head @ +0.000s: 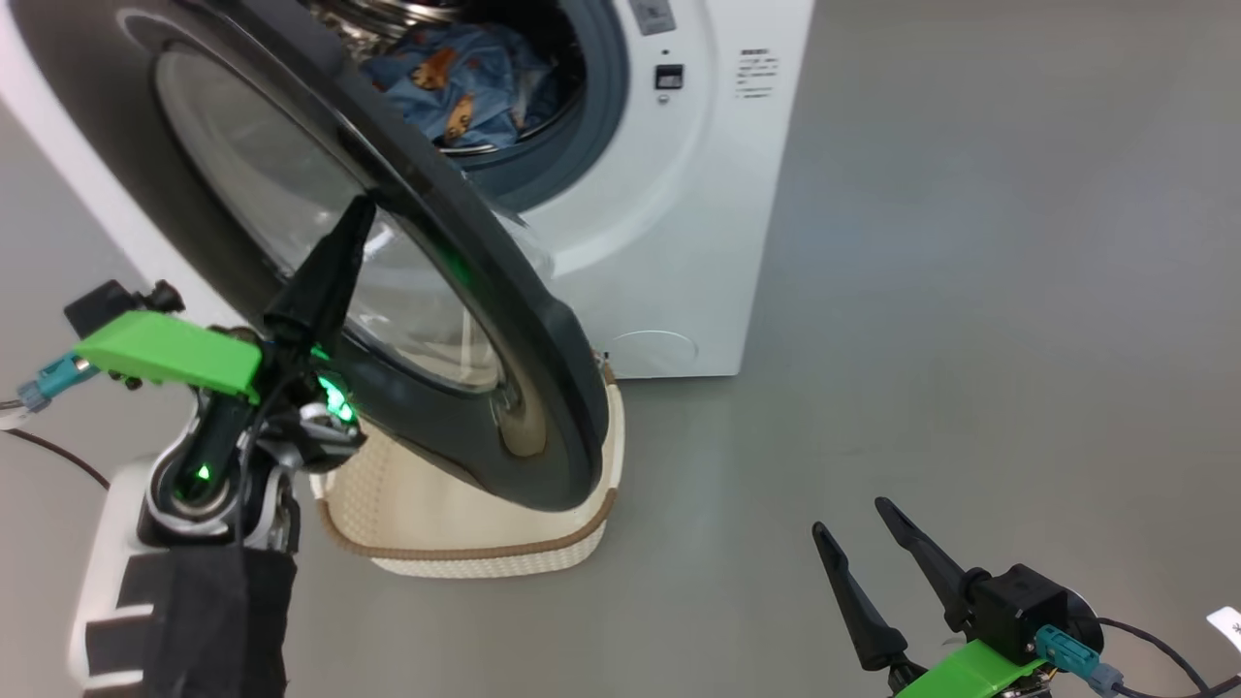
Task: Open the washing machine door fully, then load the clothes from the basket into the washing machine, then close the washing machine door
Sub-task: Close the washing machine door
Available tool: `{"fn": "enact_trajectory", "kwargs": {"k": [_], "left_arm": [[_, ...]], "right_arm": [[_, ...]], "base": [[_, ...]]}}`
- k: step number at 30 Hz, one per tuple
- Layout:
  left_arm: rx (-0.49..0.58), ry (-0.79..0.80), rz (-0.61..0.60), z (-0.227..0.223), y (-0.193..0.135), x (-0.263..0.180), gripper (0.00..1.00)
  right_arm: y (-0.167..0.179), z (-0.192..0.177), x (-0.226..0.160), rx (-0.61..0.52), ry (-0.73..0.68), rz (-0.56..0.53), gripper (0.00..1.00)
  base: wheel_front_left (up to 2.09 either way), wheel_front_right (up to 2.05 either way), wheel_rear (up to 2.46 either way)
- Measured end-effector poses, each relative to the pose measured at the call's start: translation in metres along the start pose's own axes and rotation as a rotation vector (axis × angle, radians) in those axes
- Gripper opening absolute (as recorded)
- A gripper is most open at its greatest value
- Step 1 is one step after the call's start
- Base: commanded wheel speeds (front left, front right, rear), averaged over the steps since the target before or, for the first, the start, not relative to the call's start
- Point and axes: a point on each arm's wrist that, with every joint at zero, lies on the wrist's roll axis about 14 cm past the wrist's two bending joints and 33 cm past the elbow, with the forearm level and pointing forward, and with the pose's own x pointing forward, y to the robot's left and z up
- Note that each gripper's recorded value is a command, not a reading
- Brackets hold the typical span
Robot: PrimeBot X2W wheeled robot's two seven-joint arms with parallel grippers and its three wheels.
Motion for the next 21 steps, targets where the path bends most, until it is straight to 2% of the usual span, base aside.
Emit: {"fn": "enact_trajectory", "kwargs": {"k": [5,14,21], "left_arm": [[0.000,-0.028,0.020,-0.008,0.007,0.022,0.00],[0.079,-0.058,0.080,-0.016,0.024,0.061,0.00],[0.097,-0.066,0.098,-0.019,0.031,0.078,0.00]], "right_arm": [[-0.013,0.003,-0.011,-0.004,-0.006,-0.046,1.00],[-0.032,-0.001,-0.025,-0.004,0.005,-0.116,1.00],[-0.041,-0.004,-0.031,0.000,0.016,-0.151,1.00]], "base": [[0.00,0.00,0.00],[0.00,0.00,0.00],[0.00,0.00,0.00]]}}
